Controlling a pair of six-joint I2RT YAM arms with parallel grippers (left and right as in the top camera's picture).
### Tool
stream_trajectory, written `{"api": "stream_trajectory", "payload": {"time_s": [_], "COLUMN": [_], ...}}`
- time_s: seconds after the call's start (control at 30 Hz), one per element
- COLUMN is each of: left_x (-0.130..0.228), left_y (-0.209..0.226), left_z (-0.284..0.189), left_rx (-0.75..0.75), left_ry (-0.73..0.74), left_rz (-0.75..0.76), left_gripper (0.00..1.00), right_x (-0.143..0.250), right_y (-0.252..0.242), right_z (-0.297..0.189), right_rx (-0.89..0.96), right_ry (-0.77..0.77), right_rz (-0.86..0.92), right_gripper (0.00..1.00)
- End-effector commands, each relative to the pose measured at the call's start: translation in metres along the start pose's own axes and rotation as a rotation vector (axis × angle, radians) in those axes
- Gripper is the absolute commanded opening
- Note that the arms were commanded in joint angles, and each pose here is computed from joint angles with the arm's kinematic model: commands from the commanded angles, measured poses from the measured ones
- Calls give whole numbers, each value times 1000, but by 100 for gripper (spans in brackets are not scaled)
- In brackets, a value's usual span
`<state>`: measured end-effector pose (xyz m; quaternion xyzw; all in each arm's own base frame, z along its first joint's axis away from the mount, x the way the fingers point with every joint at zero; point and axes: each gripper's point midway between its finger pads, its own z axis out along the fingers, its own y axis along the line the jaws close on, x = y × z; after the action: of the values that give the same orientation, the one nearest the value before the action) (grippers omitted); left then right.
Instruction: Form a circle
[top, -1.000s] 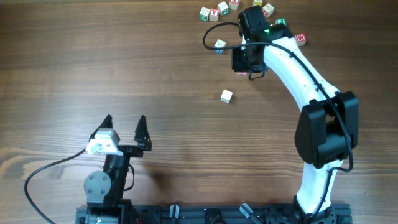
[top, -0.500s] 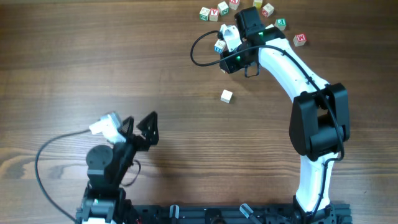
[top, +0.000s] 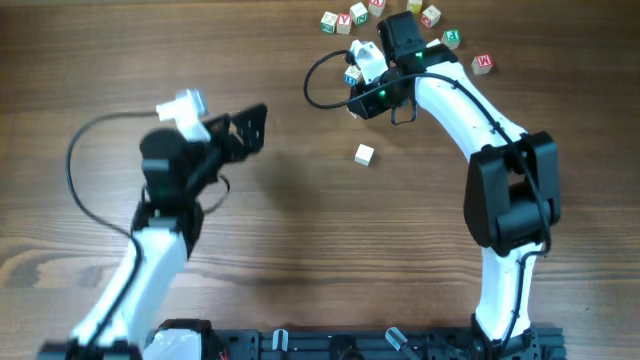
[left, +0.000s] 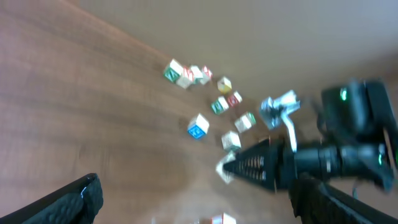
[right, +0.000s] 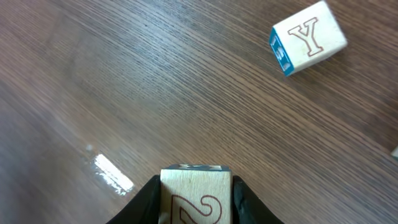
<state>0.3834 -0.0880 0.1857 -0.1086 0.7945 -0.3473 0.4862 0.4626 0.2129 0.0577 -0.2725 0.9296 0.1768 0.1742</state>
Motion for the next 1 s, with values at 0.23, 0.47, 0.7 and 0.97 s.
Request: {"api": "stream_trajectory", "payload": {"time_s": [0.23, 0.47, 0.7, 0.97], "left_x": [-34, -41, -44, -69], "left_y": [32, 30, 28, -6], "left_z": [22, 22, 22, 39], "left_rx": [-119, -124, -117, -28], "left_ry": [-26, -45, -56, -93], "left_rz": [38, 100, 109, 194], "left_gripper": [100, 100, 100, 100], "right_x": [46, 58, 41, -27], "right_y": [-14, -11, -5, 5], "right_z": [57, 53, 27, -48], "right_rx": [-22, -32, -25, 23], "right_ry": [149, 198, 163, -105], "right_rz": [33, 52, 42, 146], "right_gripper": [35, 41, 54, 99]}}
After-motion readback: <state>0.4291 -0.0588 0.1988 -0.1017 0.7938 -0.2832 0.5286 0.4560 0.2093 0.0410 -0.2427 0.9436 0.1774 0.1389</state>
